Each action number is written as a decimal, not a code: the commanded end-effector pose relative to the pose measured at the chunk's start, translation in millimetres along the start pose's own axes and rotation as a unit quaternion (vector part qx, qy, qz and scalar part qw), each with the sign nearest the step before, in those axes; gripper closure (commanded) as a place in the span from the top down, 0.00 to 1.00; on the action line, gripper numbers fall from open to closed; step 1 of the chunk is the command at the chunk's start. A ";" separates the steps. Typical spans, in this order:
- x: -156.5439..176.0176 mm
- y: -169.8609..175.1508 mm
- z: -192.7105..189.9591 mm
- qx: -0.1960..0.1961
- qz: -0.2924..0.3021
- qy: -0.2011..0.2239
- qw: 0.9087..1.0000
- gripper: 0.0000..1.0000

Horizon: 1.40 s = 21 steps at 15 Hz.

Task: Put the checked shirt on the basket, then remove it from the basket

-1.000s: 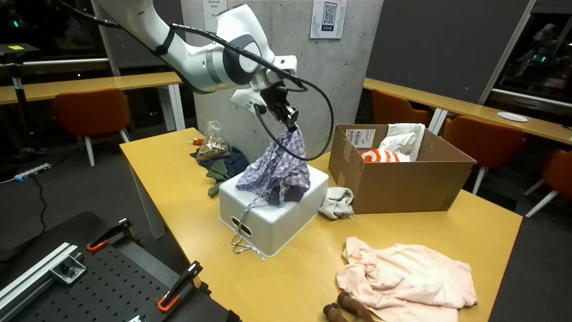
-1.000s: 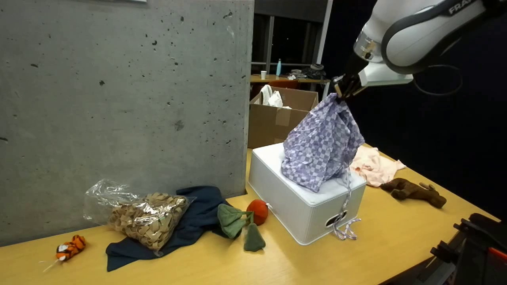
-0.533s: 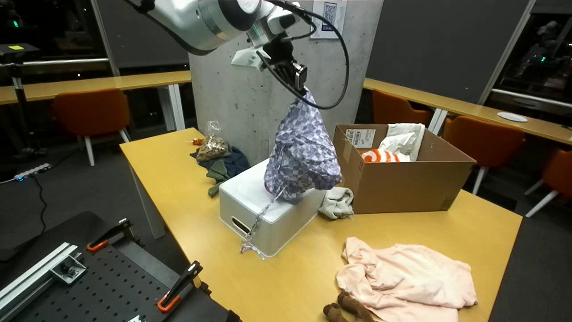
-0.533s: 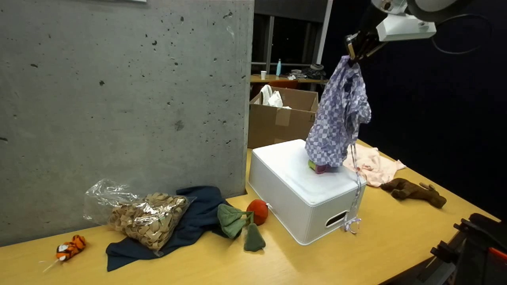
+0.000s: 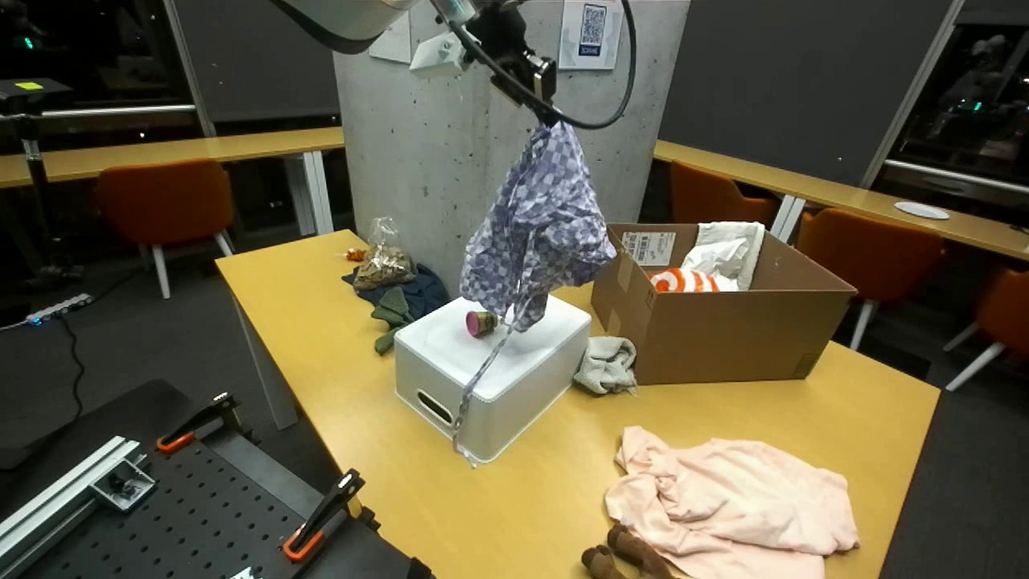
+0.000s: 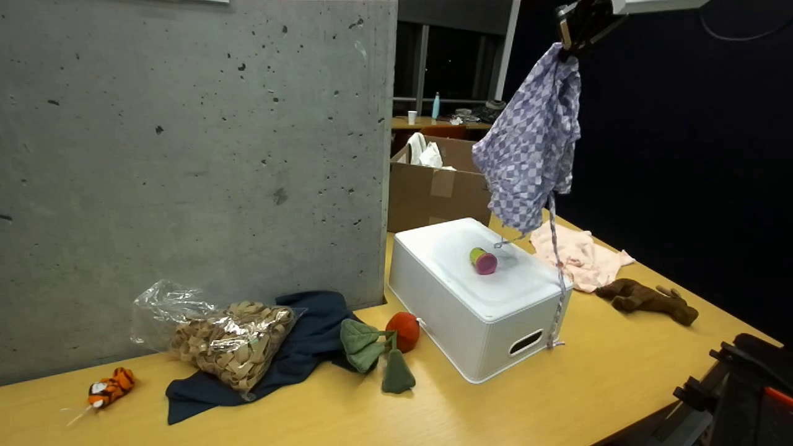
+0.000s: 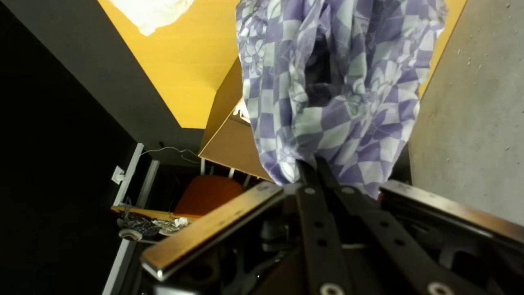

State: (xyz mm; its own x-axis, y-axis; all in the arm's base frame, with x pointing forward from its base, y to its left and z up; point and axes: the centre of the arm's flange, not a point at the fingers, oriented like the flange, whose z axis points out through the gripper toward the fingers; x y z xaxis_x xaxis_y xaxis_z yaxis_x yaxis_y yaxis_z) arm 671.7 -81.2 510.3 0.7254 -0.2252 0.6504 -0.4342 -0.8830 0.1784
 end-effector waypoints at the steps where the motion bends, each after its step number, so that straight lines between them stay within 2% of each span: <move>1: 13.6 54.5 -42.8 -0.024 0.040 0.013 0.999 0.01; 4: 14.6 122.9 -44.5 -0.048 0.080 0.006 0.996 0.01; 6: -0.6 156.2 -18.8 -0.060 0.105 -0.012 0.993 0.01; 8: -30.6 163.0 25.9 -0.067 0.115 -0.043 0.990 0.01; 11: -86.1 132.2 87.6 -0.057 0.111 -0.096 0.988 0.01; 17: -211.8 24.1 198.2 -0.002 0.095 -0.197 0.976 0.01; 21: -277.4 6.6 253.4 0.002 0.110 -0.249 0.962 0.01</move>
State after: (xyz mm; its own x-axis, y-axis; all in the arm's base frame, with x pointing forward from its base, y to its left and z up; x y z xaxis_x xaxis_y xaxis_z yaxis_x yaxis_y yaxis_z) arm 597.7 -121.8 185.9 0.7926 -0.5464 0.2706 -0.5874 -0.8032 0.0987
